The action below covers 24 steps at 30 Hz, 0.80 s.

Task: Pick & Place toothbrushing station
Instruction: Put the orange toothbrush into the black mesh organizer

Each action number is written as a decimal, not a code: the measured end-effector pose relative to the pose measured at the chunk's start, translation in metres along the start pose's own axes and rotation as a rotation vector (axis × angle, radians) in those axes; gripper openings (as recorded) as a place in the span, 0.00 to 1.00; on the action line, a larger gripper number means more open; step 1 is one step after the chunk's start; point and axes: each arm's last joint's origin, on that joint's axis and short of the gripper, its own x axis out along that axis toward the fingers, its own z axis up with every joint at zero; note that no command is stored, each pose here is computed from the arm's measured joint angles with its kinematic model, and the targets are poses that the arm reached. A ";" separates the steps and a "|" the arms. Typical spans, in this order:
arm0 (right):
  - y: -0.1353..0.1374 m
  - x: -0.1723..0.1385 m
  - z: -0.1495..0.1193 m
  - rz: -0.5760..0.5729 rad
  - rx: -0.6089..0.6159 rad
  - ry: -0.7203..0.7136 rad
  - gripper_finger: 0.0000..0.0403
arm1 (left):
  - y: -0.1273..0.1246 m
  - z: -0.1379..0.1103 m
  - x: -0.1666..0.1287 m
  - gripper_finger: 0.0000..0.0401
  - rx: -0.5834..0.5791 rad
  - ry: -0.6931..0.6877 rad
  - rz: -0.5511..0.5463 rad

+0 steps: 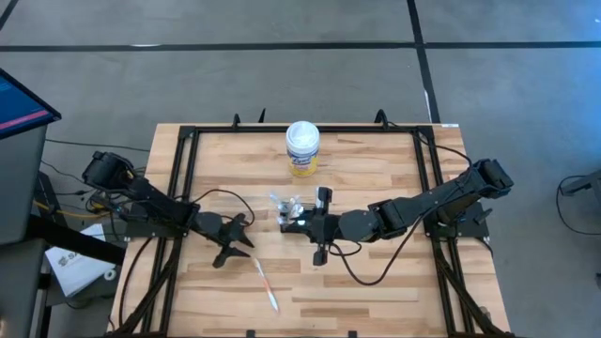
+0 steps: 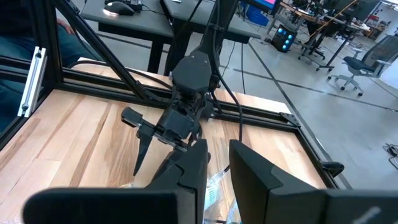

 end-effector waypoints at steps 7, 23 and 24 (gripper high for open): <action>0.000 0.000 0.000 0.001 -0.002 0.003 0.15 | -0.003 -0.001 0.000 0.37 0.005 0.004 -0.011; 0.000 0.000 0.000 0.001 -0.002 0.003 0.15 | -0.006 -0.007 0.015 0.37 0.052 0.078 0.030; 0.000 0.000 0.000 0.002 -0.002 0.003 0.15 | -0.006 -0.006 0.018 0.37 0.052 0.087 0.031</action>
